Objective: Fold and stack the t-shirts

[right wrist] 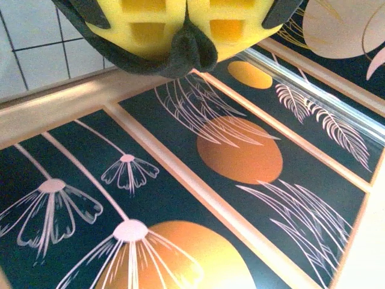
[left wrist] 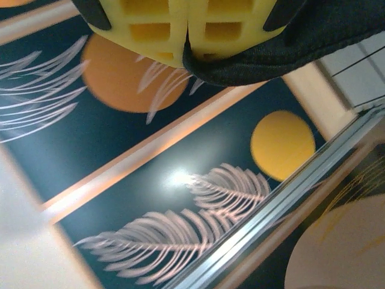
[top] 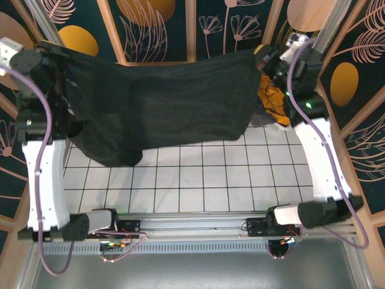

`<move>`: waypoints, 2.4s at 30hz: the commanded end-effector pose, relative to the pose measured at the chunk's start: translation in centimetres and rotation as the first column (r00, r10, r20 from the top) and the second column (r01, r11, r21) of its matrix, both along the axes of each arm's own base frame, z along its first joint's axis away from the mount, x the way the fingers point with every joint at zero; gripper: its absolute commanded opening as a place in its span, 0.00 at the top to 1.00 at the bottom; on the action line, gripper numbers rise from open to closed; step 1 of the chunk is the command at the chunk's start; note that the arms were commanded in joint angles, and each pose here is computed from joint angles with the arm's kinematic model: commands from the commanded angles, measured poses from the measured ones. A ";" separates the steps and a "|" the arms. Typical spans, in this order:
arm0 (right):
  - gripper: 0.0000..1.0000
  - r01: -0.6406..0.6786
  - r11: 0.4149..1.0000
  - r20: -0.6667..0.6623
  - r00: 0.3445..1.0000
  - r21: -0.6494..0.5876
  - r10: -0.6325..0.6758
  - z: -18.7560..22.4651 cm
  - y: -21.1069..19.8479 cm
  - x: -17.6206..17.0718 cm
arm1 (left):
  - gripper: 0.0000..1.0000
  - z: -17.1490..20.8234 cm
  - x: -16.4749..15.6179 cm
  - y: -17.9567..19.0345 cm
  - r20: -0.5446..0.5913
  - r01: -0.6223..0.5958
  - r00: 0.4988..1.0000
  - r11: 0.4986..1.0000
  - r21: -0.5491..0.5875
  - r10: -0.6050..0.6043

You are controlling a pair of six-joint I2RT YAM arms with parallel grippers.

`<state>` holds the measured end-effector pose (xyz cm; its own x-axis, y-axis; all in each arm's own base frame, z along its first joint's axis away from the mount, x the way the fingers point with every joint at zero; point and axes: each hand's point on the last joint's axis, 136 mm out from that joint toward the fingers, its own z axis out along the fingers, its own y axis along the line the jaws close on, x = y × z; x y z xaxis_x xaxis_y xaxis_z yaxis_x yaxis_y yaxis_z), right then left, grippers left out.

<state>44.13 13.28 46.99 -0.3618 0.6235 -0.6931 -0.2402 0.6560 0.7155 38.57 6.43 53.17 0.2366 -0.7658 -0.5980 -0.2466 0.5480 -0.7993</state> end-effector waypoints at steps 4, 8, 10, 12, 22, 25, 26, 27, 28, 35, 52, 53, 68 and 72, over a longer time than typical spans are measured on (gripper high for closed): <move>1.00 -0.120 0.992 -0.045 0.992 0.026 0.121 -2.1 3.5 7.0 | 1.00 -5.3 8.3 0.4 -0.178 0.128 0.976 0.992 -0.008 -0.128; 1.00 -0.141 0.989 -0.025 0.990 0.035 0.142 -0.9 4.3 10.5 | 1.00 -5.1 12.0 0.9 -0.167 0.195 0.966 0.981 -0.026 -0.196; 1.00 -0.133 0.990 0.002 0.991 0.047 0.133 0.5 4.0 11.6 | 1.00 -2.7 12.2 1.2 -0.121 0.197 0.973 0.980 -0.001 -0.196; 1.00 -0.131 0.988 0.037 0.991 0.078 0.129 2.4 3.4 12.0 | 1.00 0.1 11.3 1.9 -0.061 0.178 0.982 0.984 0.017 -0.176; 1.00 0.014 0.998 -0.094 0.996 0.059 -0.009 -1.1 -0.4 7.2 | 1.00 -0.8 0.1 4.3 -0.090 -0.054 0.995 0.999 -0.001 0.054; 1.00 0.057 0.998 -0.208 0.977 0.037 -0.048 -6.5 -1.3 3.8 | 1.00 -8.1 -2.0 4.3 -0.211 -0.087 0.975 0.995 -0.048 0.075; 1.00 0.064 0.998 -0.267 0.962 0.024 -0.055 -9.4 -1.4 2.5 | 1.00 -11.0 -2.7 4.1 -0.259 -0.090 0.963 0.994 -0.069 0.070; 1.00 0.067 0.998 -0.336 0.940 0.016 -0.058 -12.7 -1.6 1.2 | 0.97 -13.9 -3.2 3.6 -0.300 -0.078 0.953 0.993 -0.089 0.048; 1.00 0.070 0.998 -0.394 0.917 0.009 -0.060 -15.6 -1.6 0.1 | 0.94 -16.5 -3.7 3.2 -0.337 -0.071 0.941 0.991 -0.114 0.029; 0.53 0.014 1.000 -0.760 0.649 -0.021 -0.025 -34.3 -1.7 -7.0 | 0.43 -35.2 -8.2 0.0 -0.644 -0.016 0.752 0.972 -0.235 -0.143; 0.49 -0.163 0.961 -0.782 0.619 -0.225 -0.078 -36.3 -1.1 -10.4 | 0.51 -47.4 -20.6 -7.8 -0.844 0.113 0.331 0.905 -0.409 -0.423; 0.49 -0.166 0.961 -0.785 0.616 -0.220 -0.073 -36.5 -1.0 -10.5 | 0.51 -48.1 -21.3 -8.3 -0.844 0.118 0.301 0.896 -0.428 -0.443; 0.49 -0.150 0.962 -0.803 0.587 -0.230 -0.101 -38.2 -1.2 -11.2 | 0.47 -52.8 -23.1 -12.3 -0.854 0.177 0.136 0.861 -0.478 -0.502; 0.49 -0.123 0.959 -0.806 0.576 -0.254 -0.139 -38.8 -1.7 -11.0 | 0.67 -53.7 -22.7 -12.1 -0.880 0.197 0.119 0.879 -0.434 -0.461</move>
